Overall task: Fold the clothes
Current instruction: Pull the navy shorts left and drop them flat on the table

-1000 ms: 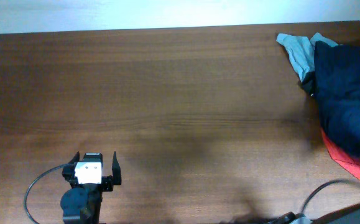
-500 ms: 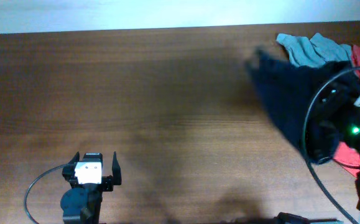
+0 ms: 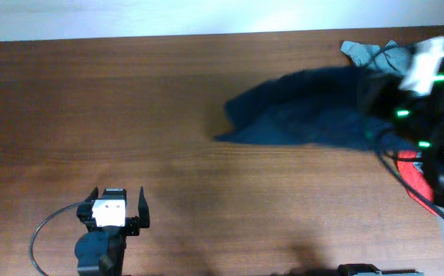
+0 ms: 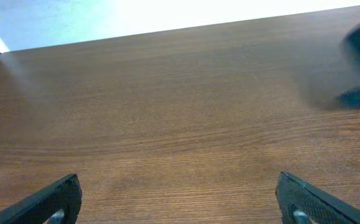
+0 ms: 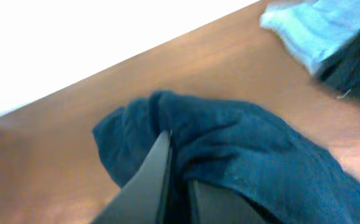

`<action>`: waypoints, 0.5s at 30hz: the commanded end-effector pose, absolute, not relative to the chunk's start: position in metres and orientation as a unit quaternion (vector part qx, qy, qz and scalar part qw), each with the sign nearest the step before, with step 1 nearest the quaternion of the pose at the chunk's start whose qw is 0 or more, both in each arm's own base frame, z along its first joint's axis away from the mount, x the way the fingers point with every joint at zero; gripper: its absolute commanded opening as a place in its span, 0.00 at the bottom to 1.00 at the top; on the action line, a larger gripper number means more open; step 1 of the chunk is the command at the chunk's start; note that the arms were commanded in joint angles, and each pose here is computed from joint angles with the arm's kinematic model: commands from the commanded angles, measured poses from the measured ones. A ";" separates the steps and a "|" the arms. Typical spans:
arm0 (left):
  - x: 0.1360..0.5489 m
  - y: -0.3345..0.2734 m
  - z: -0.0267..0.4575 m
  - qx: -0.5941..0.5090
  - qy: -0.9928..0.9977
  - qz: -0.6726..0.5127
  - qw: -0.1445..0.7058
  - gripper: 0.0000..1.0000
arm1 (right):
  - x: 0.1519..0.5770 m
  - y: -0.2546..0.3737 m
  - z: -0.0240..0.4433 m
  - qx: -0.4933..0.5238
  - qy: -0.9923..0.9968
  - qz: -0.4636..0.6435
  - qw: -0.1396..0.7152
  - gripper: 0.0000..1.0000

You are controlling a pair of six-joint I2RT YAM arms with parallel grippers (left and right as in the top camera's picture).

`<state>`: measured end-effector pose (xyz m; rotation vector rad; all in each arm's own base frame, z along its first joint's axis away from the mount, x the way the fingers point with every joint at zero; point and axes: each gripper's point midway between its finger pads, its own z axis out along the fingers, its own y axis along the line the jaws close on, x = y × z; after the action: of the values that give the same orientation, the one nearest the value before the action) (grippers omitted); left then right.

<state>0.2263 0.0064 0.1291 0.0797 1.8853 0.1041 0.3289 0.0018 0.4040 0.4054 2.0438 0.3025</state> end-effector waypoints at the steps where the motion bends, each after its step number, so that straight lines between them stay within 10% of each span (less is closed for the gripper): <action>1: 0.226 0.007 0.128 0.035 0.808 0.049 0.586 0.99 | 0.298 -0.022 0.487 0.175 0.782 0.084 0.592 0.04; 15: 0.226 0.007 0.128 0.035 0.808 0.049 0.586 0.99 | 0.383 0.127 0.302 0.178 0.928 0.168 0.282 0.04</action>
<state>0.2263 0.0064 0.1290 0.0795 1.8861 0.1045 0.3746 0.0696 0.3348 0.4861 2.3794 0.3536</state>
